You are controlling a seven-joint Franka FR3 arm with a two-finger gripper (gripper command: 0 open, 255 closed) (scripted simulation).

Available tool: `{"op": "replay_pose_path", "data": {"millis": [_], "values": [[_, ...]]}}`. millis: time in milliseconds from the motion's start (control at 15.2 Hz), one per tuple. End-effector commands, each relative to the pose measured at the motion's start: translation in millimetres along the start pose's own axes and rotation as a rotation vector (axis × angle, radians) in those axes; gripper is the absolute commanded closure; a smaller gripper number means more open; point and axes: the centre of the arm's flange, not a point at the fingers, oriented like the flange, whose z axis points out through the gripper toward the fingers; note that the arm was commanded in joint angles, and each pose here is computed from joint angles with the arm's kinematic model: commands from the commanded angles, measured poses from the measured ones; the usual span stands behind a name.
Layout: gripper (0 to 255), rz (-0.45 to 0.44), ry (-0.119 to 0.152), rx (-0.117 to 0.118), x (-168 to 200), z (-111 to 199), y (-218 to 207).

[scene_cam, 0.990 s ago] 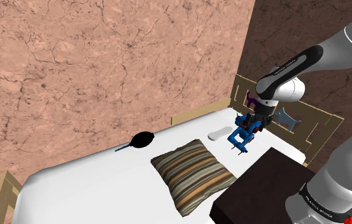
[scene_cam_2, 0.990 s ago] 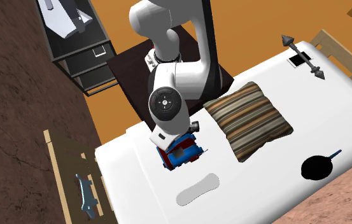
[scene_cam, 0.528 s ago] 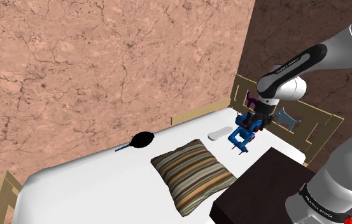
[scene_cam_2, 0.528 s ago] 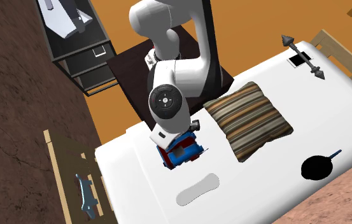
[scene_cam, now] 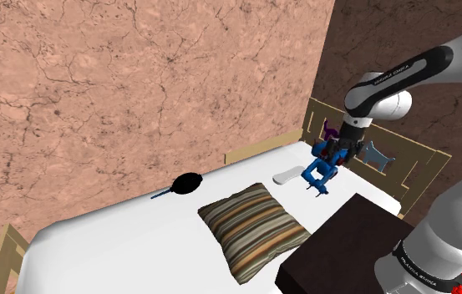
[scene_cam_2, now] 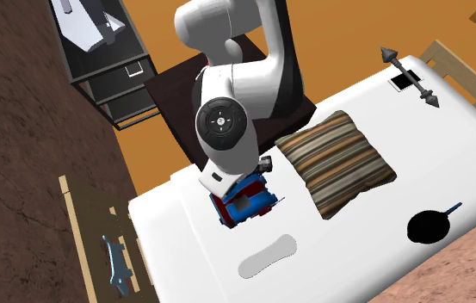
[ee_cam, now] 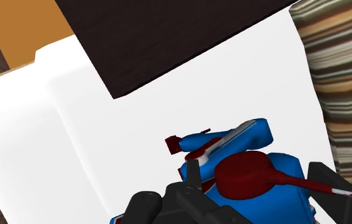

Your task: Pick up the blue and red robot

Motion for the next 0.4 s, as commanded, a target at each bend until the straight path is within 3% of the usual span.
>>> {"op": "replay_pose_path", "data": {"millis": [0,330], "values": [[255,0.0,0.001,0.0,-1,-11,-2],[255,0.0,0.001,0.0,-2,-27,-4]]}}
